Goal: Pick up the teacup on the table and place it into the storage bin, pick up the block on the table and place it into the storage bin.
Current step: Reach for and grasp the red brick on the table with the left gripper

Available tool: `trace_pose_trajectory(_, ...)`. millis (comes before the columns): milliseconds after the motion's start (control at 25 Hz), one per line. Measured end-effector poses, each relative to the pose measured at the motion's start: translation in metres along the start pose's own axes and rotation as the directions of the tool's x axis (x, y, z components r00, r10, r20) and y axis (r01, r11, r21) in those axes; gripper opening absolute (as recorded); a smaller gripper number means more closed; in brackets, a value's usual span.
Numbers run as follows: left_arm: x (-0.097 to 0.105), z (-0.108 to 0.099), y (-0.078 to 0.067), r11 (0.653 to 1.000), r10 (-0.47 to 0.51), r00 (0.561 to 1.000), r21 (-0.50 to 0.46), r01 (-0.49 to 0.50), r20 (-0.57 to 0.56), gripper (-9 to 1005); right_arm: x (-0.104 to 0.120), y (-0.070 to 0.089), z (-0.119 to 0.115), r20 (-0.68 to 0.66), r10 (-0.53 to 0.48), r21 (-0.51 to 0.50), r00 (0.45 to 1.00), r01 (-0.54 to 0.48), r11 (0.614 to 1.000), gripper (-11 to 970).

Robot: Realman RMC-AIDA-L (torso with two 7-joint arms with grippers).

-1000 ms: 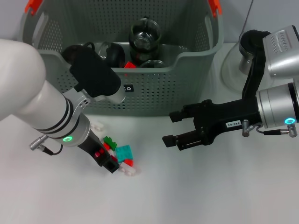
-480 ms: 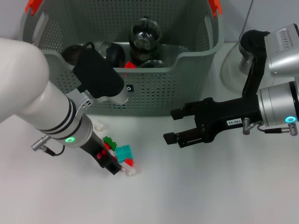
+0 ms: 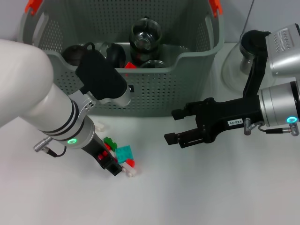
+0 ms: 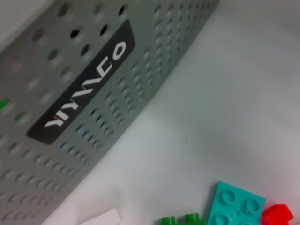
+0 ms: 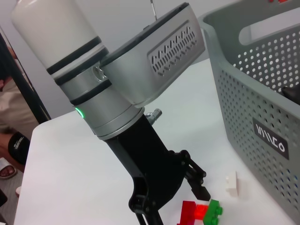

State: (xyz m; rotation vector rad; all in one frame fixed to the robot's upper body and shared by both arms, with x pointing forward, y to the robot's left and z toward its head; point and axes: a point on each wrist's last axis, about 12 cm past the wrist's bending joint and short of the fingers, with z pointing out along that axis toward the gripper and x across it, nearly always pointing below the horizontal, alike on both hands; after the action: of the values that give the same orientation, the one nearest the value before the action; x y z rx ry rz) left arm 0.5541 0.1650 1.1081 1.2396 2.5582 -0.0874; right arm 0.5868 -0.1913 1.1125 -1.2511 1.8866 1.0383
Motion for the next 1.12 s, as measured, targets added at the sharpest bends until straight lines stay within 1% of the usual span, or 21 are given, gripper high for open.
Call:
trace_pose_trajectory(840, 0.0006, 0.0004, 0.0029, 1.000, -0.012, 1.000, -0.013, 0.012, -0.016, 928, -0.0004, -0.0015, 0.0001, 0.006, -0.004, 0.014, 1.000, 0.004, 1.000, 852)
trace_pose_trajectory(960, 0.0006, 0.0000, 0.0030, 1.000, -0.012, 1.000, -0.014, 0.011, -0.018, 778, -0.0006, -0.0019, -0.0006, 0.011, -0.002, 0.017, 1.000, 0.002, 1.000, 852)
trace_pose_trajectory(1120, 0.0005, -0.0004, 0.0032, 1.000, -0.013, 1.000, -0.014, 0.013, -0.018, 709, -0.0006, -0.0020, -0.0008, 0.012, -0.002, 0.018, 1.000, 0.001, 1.000, 852)
